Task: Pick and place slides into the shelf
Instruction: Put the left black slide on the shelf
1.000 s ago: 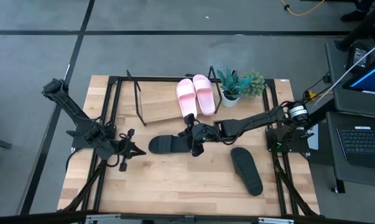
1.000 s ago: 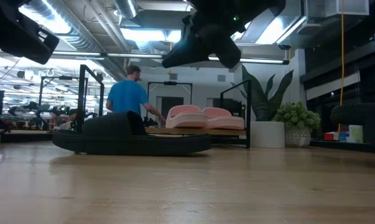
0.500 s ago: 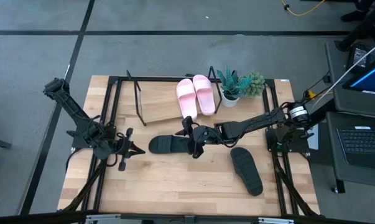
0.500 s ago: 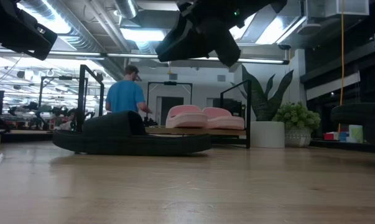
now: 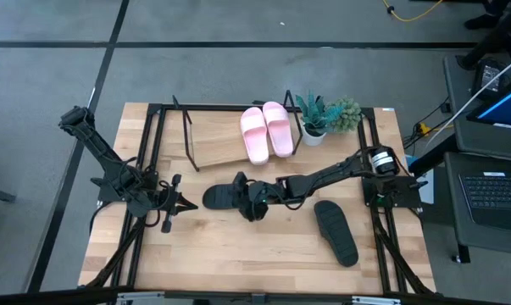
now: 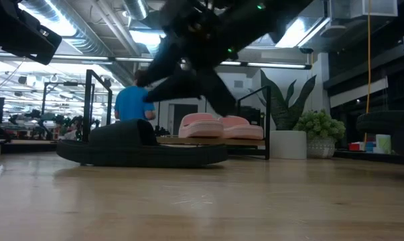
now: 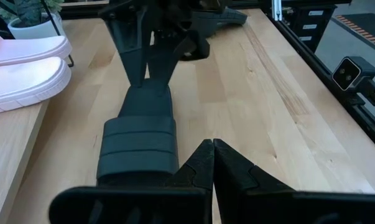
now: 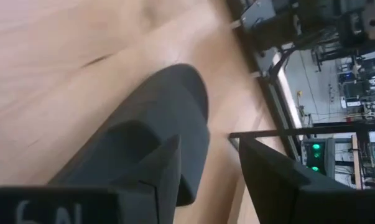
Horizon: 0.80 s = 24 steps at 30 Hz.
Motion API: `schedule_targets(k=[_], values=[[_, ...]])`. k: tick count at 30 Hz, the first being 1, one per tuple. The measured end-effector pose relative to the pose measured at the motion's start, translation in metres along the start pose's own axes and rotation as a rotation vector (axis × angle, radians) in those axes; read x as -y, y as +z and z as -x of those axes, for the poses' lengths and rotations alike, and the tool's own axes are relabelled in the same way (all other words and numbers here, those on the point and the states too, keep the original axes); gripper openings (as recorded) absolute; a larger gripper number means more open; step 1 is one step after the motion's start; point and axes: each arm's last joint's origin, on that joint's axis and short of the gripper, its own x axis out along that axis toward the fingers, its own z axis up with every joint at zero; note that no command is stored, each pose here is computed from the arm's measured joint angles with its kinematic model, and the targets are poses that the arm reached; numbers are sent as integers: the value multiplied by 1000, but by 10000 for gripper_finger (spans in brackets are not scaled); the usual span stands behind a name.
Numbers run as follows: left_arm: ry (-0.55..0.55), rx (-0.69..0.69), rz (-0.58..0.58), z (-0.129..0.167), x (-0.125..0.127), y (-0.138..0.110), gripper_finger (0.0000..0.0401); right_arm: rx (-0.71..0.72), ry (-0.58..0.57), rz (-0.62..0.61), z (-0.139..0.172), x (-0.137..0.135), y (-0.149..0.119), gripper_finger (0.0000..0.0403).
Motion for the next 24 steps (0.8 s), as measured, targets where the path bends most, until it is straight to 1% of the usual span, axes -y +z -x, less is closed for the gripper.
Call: schedule_targets(k=[2,4,7,11,15,24], values=[[1,-1,-1,0,0,0,0,3,-4,-4,-5,3,1,163],[1,-4,-3,0,0,0,0,-8,18,1,-10,2,1,163],[6,-19,-15,0,-1,-2,0,-50,75,16,-17,-5,-5,163],[9,-27,-22,0,-1,-3,0,-75,110,31,-22,-14,-8,163],[11,-33,-27,0,-1,-4,0,-103,74,59,-24,-13,-9,163],[12,-33,-26,0,-1,-4,0,-86,35,117,-25,-8,-8,163]])
